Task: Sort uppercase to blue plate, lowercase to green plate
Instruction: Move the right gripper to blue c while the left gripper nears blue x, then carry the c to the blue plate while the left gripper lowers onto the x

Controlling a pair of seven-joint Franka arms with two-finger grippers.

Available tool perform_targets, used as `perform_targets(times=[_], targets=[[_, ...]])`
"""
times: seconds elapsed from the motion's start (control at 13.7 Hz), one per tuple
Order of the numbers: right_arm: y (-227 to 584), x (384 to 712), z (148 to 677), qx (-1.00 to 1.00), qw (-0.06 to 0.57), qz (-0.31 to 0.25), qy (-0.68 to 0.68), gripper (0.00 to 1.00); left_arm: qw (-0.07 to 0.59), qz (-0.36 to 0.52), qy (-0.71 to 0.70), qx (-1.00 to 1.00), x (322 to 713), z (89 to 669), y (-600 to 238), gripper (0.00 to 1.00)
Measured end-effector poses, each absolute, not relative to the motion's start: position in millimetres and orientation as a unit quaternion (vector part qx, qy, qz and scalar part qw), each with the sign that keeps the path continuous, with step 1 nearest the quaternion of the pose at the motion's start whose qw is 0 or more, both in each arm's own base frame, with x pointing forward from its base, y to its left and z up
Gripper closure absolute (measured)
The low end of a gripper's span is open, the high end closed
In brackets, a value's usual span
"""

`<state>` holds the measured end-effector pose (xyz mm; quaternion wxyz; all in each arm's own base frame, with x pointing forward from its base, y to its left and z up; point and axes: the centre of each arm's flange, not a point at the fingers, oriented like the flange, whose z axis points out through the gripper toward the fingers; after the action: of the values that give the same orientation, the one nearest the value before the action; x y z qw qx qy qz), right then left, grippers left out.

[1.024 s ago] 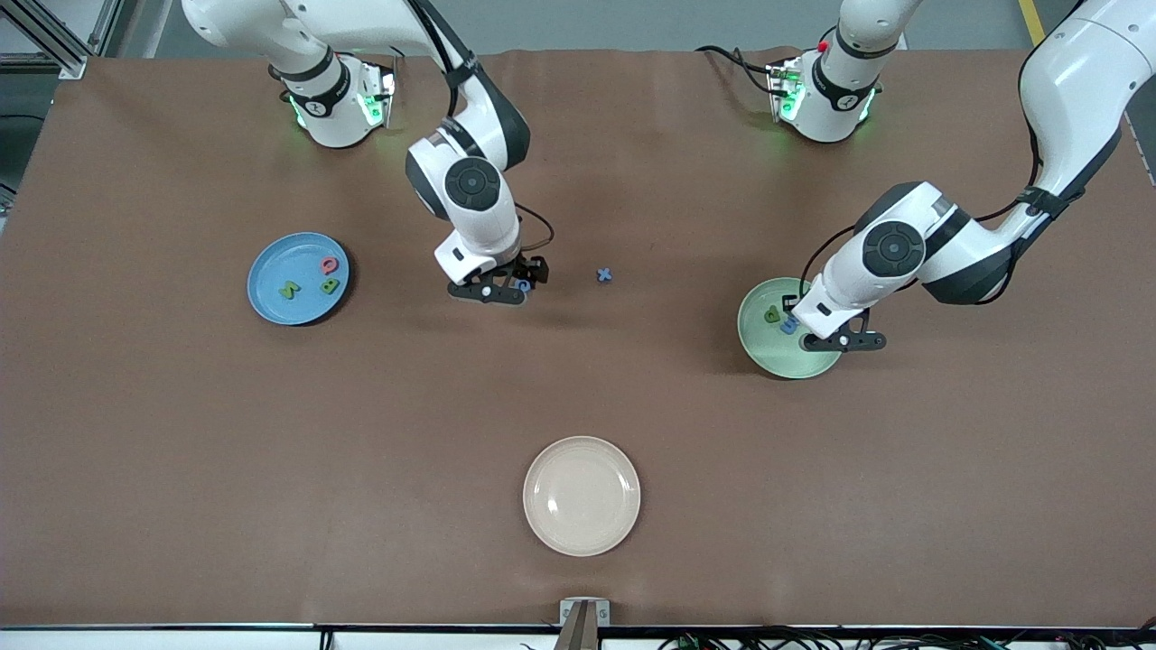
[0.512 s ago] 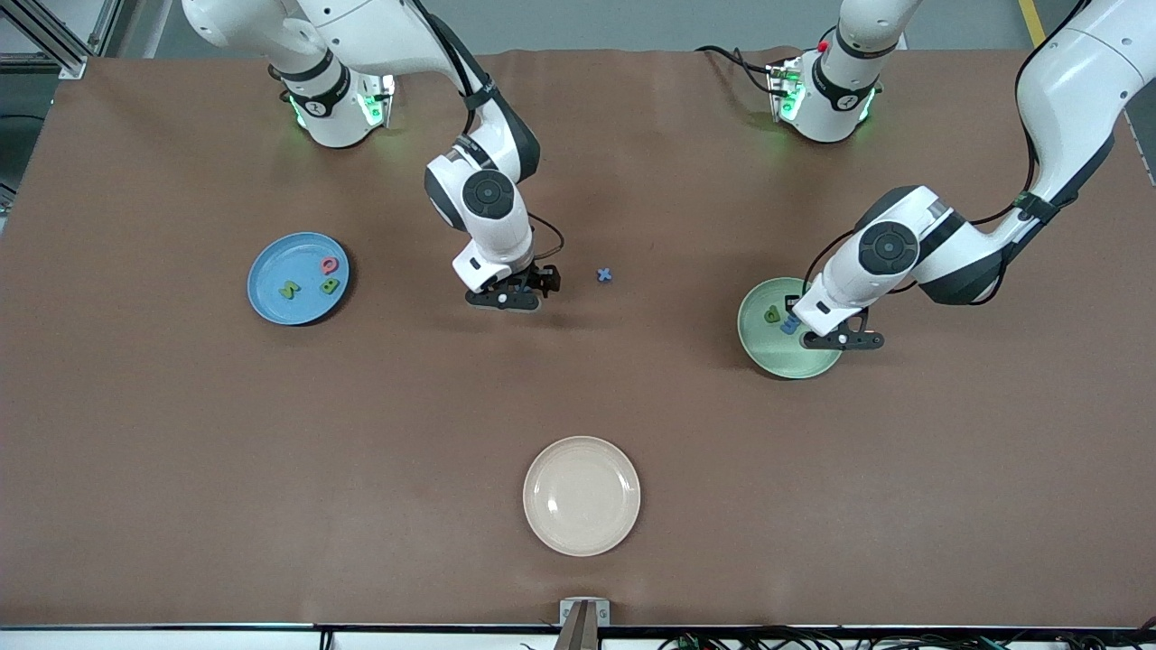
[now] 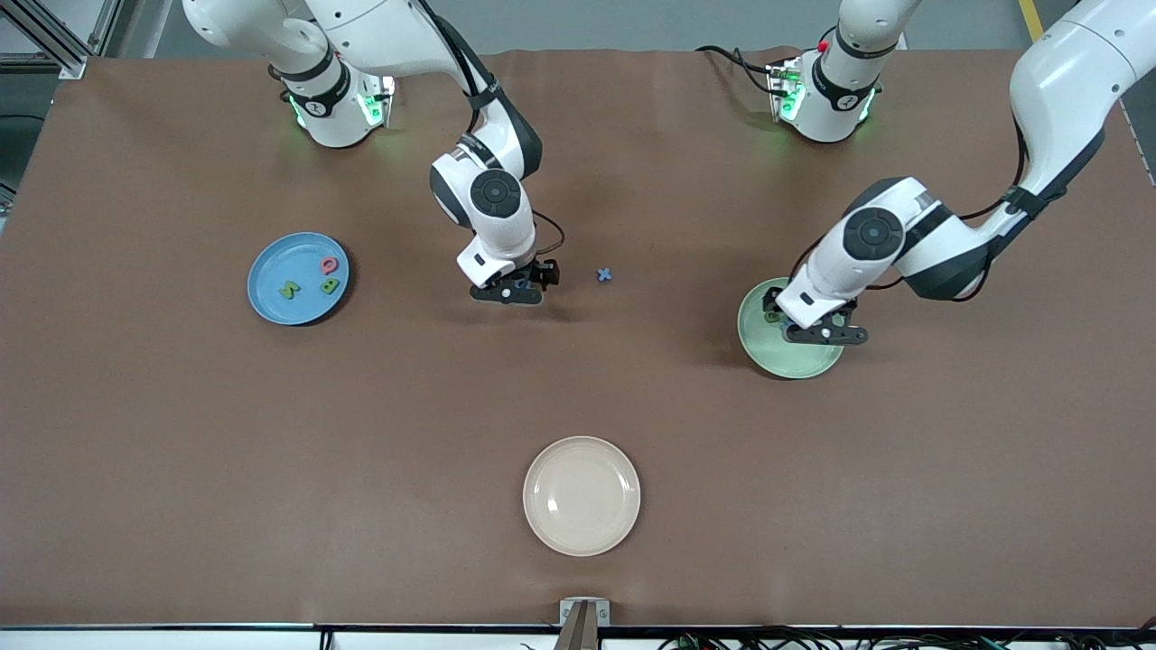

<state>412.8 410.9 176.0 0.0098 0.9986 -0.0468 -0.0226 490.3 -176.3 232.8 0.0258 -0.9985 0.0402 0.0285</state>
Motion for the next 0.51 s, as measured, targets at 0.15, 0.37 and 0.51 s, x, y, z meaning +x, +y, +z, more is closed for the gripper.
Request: perform_targets(times=[0.15,0.37,0.51], targets=[[410,411,173,0.999,0.012,-0.025,-0.047,0.14,0.015,0.027,0.025,-0.999,479,243,-227,0.01],[411,411,174,0.999,0.01,-0.023,-0.047,0.29,-0.001,0.039,-0.013,-0.999,454,253,-313,0.0],[412,412,175,0.999,0.009,-0.022,-0.046,0.37,0.004,0.04,-0.044,-0.998,439,251,-362,0.0]])
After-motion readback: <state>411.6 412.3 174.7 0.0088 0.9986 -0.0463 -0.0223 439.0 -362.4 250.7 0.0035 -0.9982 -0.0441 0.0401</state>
